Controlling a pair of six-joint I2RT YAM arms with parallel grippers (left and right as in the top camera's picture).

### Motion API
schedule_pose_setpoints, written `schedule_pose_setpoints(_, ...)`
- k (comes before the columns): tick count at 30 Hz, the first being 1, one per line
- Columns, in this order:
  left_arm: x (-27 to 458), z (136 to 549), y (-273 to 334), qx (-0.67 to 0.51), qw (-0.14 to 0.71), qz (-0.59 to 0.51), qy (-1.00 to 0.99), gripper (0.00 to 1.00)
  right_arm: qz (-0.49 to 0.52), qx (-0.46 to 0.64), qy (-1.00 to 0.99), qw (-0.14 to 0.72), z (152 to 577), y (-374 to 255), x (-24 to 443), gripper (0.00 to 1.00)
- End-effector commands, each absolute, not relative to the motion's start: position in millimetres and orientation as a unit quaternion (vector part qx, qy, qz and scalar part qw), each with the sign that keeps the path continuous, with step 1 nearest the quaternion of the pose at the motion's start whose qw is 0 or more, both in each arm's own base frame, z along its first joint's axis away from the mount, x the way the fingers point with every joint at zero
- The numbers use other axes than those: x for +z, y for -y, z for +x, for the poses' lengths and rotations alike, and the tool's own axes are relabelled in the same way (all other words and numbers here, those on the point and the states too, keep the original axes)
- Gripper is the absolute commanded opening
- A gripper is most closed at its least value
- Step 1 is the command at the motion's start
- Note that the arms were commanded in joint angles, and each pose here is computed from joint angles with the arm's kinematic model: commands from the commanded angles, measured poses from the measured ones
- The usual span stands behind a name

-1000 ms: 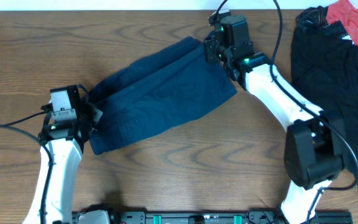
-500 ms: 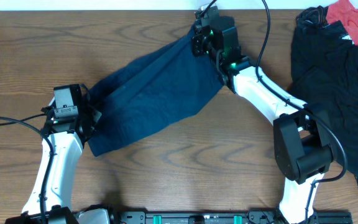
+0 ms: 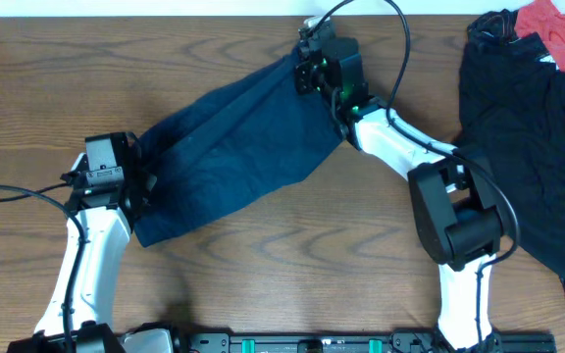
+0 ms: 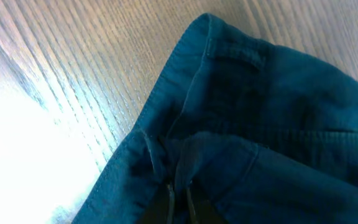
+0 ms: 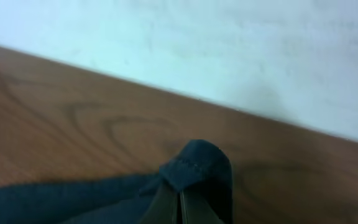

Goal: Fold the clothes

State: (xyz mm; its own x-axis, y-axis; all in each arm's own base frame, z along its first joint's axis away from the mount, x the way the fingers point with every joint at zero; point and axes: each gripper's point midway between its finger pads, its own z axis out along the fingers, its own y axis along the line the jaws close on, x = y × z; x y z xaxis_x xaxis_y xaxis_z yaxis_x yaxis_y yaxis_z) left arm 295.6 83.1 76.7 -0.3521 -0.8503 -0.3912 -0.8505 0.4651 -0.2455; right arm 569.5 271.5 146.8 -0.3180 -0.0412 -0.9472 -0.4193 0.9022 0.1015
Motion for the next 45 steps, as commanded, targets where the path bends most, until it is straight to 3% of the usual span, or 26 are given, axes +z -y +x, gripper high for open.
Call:
schedule_pose_setpoints(1, 70, 281, -107, 0.059, 0.235, -0.554, -0.797, 0.06, -0.127, 0.14, -0.772, 0.607, 584, -267, 156, 0.01)
schedule_pose_setpoints(3, 67, 280, -108, 0.062, 0.231, -0.557, -0.796, 0.06, -0.129, 0.148, -0.759, 0.62, 584, -276, 156, 0.05)
schedule_pose_setpoints(4, 66, 279, -110, 0.069, 0.23, -0.559, -0.794, 0.06, -0.131, 0.152, -0.754, 0.625, 584, -282, 152, 0.15)
schedule_pose_setpoints(6, 64, 279, -114, 0.081, 0.233, -0.56, -0.791, 0.08, -0.134, 0.154, -0.756, 0.622, 586, -289, 138, 0.25)
schedule_pose_setpoints(7, 64, 280, -115, 0.082, 0.235, -0.56, -0.79, 0.17, -0.137, 0.154, -0.76, 0.616, 588, -292, 127, 0.35)
schedule_pose_setpoints(9, 63, 285, -116, 0.081, 0.241, -0.56, -0.789, 0.47, -0.142, 0.154, -0.769, 0.604, 590, -299, 105, 0.8)
schedule_pose_setpoints(10, 64, 287, -117, 0.08, 0.245, -0.557, -0.79, 0.56, -0.144, 0.153, -0.772, 0.599, 591, -301, 96, 0.96)
schedule_pose_setpoints(11, 65, 290, -118, 0.078, 0.251, -0.555, -0.789, 0.6, -0.145, 0.15, -0.775, 0.597, 591, -301, 91, 0.99)
schedule_pose_setpoints(15, 87, 300, -129, 0.08, 0.28, -0.532, -0.795, 0.68, -0.125, 0.101, -0.791, 0.591, 596, -277, 98, 0.99)
schedule_pose_setpoints(19, 134, 316, -146, 0.078, 0.336, -0.512, -0.787, 0.72, -0.078, 0.035, -0.808, 0.583, 600, -228, 136, 0.99)
schedule_pose_setpoints(23, 172, 325, -143, 0.055, 0.367, -0.487, -0.791, 0.73, -0.067, 0.021, -0.825, 0.56, 591, -190, 175, 0.99)
schedule_pose_setpoints(26, 170, 328, -111, -0.023, 0.341, -0.455, -0.822, 0.69, -0.093, 0.043, -0.857, 0.505, 568, -182, 177, 0.99)
schedule_pose_setpoints(30, 150, 322, -65, -0.096, 0.274, -0.409, -0.865, 0.5, -0.125, 0.077, -0.906, 0.396, 527, -180, 146, 0.99)
schedule_pose_setpoints(33, 129, 316, -45, -0.086, 0.239, -0.364, -0.896, 0.44, -0.143, 0.119, -0.932, 0.312, 496, -189, 112, 0.99)
schedule_pose_setpoints(39, 93, 309, -21, -0.074, 0.169, -0.324, -0.928, 0.43, -0.16, 0.139, -0.952, 0.222, 465, -203, 52, 0.99)
schedule_pose_setpoints(45, 67, 302, -9, -0.064, 0.118, -0.31, -0.941, 0.43, -0.163, 0.14, -0.951, 0.221, 475, -210, 19, 0.99)
